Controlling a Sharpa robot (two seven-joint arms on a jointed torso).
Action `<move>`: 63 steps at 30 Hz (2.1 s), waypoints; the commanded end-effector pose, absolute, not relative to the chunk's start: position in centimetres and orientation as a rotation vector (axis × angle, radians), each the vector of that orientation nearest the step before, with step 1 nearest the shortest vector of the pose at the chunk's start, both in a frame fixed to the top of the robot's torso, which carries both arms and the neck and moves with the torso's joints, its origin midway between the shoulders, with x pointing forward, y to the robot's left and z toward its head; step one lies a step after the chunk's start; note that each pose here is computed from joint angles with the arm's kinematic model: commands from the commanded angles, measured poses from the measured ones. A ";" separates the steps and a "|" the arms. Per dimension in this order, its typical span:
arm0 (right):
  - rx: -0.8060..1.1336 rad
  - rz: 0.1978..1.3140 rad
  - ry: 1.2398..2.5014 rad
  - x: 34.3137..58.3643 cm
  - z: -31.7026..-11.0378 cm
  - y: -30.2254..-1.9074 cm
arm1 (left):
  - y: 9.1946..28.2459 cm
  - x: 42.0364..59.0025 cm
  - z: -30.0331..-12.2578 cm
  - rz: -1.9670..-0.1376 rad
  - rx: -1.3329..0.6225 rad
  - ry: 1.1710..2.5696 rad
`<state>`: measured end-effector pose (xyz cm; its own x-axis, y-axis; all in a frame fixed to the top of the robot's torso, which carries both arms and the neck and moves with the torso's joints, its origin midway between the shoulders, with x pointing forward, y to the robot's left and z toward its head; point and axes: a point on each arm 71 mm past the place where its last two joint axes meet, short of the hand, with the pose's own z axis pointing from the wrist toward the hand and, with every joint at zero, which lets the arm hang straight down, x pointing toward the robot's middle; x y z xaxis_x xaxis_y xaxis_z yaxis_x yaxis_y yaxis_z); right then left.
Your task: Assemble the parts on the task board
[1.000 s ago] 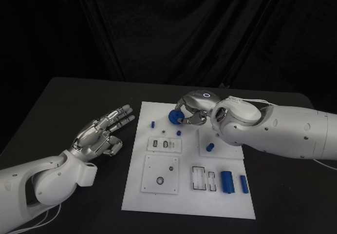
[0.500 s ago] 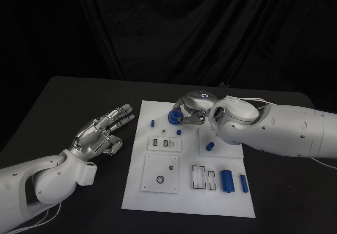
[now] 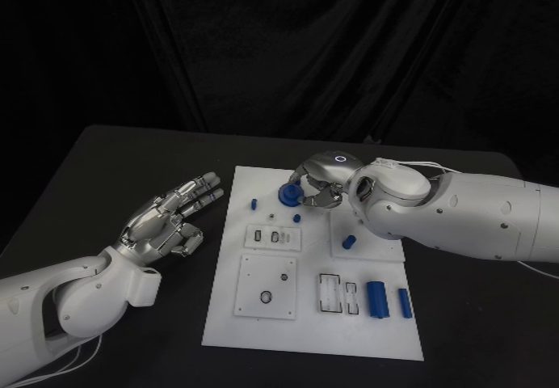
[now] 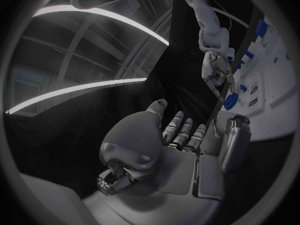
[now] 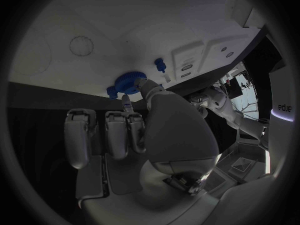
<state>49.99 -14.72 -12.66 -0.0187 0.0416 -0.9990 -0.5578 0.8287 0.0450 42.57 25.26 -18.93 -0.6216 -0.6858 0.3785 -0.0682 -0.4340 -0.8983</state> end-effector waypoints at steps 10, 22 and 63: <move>-0.359 0.541 1.385 48.4 -10.7 -18.5 | 25.9 42.4 -18.0 -2.162 -1.025 1.223; -0.220 0.437 1.355 45.1 -8.8 -26.8 | 25.7 42.0 -17.8 -2.160 -1.027 1.220; -0.085 0.307 1.457 44.9 -15.0 -32.7 | 25.0 41.5 -17.3 -2.201 -1.036 1.216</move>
